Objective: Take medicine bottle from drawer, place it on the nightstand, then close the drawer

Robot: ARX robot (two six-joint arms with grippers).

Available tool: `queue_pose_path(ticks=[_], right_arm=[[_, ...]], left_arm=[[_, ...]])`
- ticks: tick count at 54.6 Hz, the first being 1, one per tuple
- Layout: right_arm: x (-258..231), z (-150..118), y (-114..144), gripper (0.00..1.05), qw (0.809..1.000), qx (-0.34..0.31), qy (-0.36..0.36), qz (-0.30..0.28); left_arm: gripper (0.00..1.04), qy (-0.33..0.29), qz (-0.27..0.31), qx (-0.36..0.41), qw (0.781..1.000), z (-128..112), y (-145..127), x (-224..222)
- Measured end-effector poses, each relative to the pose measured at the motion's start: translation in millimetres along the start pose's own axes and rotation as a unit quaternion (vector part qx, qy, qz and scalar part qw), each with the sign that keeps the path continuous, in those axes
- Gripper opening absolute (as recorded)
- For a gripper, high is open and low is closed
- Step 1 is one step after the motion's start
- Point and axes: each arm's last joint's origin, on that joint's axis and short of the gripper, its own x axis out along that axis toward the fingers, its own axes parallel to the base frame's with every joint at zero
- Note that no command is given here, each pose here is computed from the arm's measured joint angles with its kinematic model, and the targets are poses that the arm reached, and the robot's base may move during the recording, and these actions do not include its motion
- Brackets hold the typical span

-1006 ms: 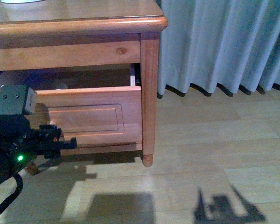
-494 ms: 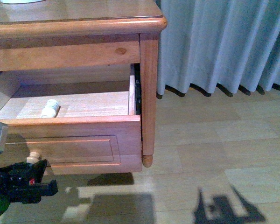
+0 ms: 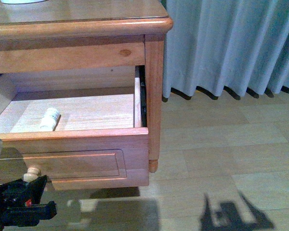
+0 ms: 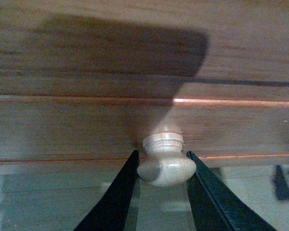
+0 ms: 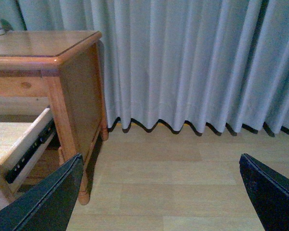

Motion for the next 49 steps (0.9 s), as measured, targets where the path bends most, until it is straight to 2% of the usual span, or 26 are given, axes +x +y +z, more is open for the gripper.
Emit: queue_pose_path(ticks=[27,31,35,41,44,49], right_arm=[[0.0,0.0,0.0,0.98,1.0,0.0,0.0,0.0],[0.0,0.0,0.0,0.98,1.0,0.0,0.0,0.0],[0.0,0.0,0.0,0.98,1.0,0.0,0.0,0.0],[0.0,0.0,0.0,0.98,1.0,0.0,0.0,0.0],[0.0,0.0,0.0,0.98,1.0,0.0,0.0,0.0],[0.0,0.0,0.0,0.98,1.0,0.0,0.0,0.0]], left_arm=[[0.26,0.0,-0.002,0.0,1.0,0.1,-0.1,0.1],[0.39,0.002,-0.001,-0.001,1.0,-0.3,0.0,0.0],[0.49,0.003,-0.001,-0.001,1.0,-0.7,0.0,0.0],[0.75,0.003,-0.001,-0.003,1.0,-0.7,0.0,0.0],[0.82,0.003,-0.001,-0.003,1.0,-0.8,0.0,-0.1],[0.97,0.037,0.005,-0.023,0.999,-7.5,0.1,-24.9]])
